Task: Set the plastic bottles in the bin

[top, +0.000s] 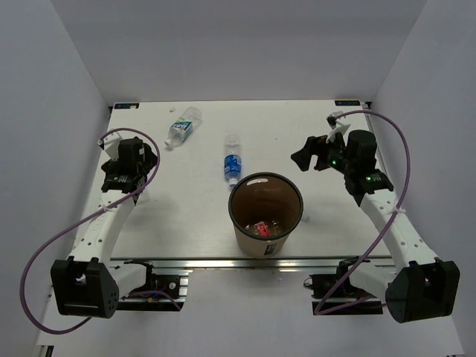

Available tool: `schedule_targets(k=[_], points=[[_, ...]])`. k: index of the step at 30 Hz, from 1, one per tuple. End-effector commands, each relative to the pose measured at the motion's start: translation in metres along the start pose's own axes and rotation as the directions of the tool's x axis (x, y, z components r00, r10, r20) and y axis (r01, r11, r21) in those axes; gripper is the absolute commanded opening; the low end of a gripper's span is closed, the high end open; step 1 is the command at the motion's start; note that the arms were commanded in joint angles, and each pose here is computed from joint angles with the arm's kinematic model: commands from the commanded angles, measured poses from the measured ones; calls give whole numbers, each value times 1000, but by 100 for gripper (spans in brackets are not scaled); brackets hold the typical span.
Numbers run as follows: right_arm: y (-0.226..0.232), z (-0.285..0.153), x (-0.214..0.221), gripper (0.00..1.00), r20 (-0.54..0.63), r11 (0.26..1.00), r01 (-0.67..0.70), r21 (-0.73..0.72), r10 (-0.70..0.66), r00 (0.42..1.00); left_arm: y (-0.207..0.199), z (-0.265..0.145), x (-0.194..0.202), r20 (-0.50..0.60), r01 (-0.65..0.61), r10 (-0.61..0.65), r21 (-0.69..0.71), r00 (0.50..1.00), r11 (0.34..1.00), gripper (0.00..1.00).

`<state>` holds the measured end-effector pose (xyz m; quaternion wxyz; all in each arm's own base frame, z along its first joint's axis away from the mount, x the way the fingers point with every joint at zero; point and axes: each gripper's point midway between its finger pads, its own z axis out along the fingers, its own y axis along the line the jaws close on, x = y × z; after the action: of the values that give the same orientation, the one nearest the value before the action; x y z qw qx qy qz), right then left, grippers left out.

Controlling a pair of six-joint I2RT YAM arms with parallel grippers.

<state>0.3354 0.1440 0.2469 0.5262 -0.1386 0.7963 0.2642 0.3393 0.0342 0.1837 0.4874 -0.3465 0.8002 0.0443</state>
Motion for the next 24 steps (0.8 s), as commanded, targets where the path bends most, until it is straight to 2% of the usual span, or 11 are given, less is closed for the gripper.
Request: schedule_targets(k=[1, 11, 15, 18, 21, 22, 24], points=[[11, 2, 8, 89, 9, 996, 31, -84, -30, 999, -3, -2, -11, 28, 6, -6, 10, 1000, 1000, 98], [11, 8, 57, 89, -85, 992, -13, -129, 2, 996, -5, -5, -15, 39, 15, -16, 24, 999, 1000, 98], [16, 9, 54, 89, -49, 988, 22, -153, -29, 998, -6, -4, -17, 46, 18, -19, 24, 999, 1000, 98], [27, 12, 65, 90, -67, 981, 70, -178, -83, 994, -6, -1, -12, 35, 12, -13, 20, 999, 1000, 98], [34, 18, 80, 89, -123, 978, 98, -184, -121, 985, -6, 1, -11, 29, 5, -5, 18, 1000, 1000, 98], [33, 19, 95, 89, -193, 981, 83, -175, -116, 974, -9, 0, -14, 31, 8, -9, 24, 999, 1000, 98], [26, 22, 103, 89, -240, 983, 102, -152, -136, 961, -11, 2, -14, 35, 3, -4, 33, 999, 999, 98]])
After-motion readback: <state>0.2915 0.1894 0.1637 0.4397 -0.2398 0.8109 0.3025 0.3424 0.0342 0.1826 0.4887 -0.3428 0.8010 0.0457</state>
